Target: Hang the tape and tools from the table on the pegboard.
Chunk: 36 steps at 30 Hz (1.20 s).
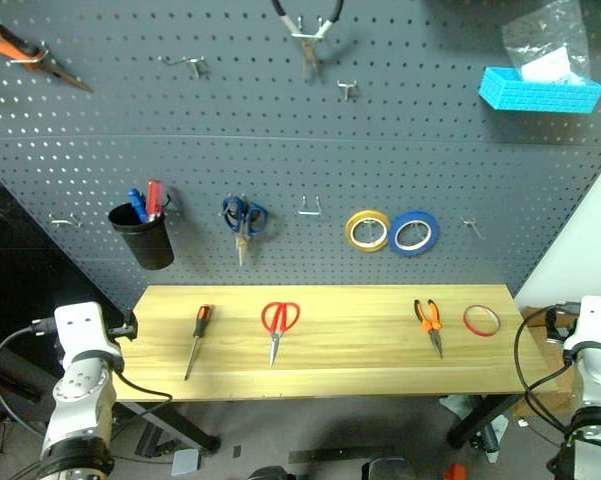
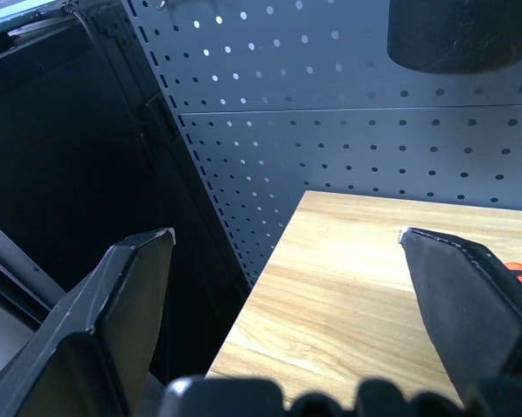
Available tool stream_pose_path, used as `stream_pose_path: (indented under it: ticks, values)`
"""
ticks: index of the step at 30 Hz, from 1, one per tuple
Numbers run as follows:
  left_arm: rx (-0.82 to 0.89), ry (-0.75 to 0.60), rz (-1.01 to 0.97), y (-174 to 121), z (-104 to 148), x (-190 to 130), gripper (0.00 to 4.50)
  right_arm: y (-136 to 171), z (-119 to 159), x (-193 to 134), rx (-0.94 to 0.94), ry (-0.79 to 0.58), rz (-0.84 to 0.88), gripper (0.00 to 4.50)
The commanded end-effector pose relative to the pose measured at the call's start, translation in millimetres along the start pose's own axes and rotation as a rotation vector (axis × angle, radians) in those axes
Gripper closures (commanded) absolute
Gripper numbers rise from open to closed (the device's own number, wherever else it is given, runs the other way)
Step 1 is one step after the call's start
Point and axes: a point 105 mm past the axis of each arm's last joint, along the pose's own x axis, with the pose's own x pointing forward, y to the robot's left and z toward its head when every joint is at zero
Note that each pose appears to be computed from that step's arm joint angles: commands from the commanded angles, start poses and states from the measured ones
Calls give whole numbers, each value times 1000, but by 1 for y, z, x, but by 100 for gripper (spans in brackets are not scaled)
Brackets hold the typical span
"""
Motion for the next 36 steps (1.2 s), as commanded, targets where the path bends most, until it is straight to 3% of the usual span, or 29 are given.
stream_pose_path:
  ticks: [1,8,14,19,25,27,33,36]
  values:
    - [8,-67,21,10,18,3,2,-9,21,4,4,-66,-32,0]
    - [-3,-33,43,11,10,1,2,8,21,5,-47,-69,55,0]
    - [-94,8,-18,-8,10,-8,2,59,25,1,-44,-84,291,0]
    - [47,-50,-172,-62,37,-10,2,100,25,-7,-45,-32,447,0]
    - [180,-210,-540,-148,82,-33,2,118,33,-10,-79,28,515,0]
    - [200,-267,-784,-180,94,-55,2,120,35,-9,-76,61,528,0]
    - [206,-253,-1189,-231,114,-102,2,123,47,0,-85,115,551,0]
    - [238,-285,-1285,-243,130,-115,2,127,58,8,-92,124,563,0]
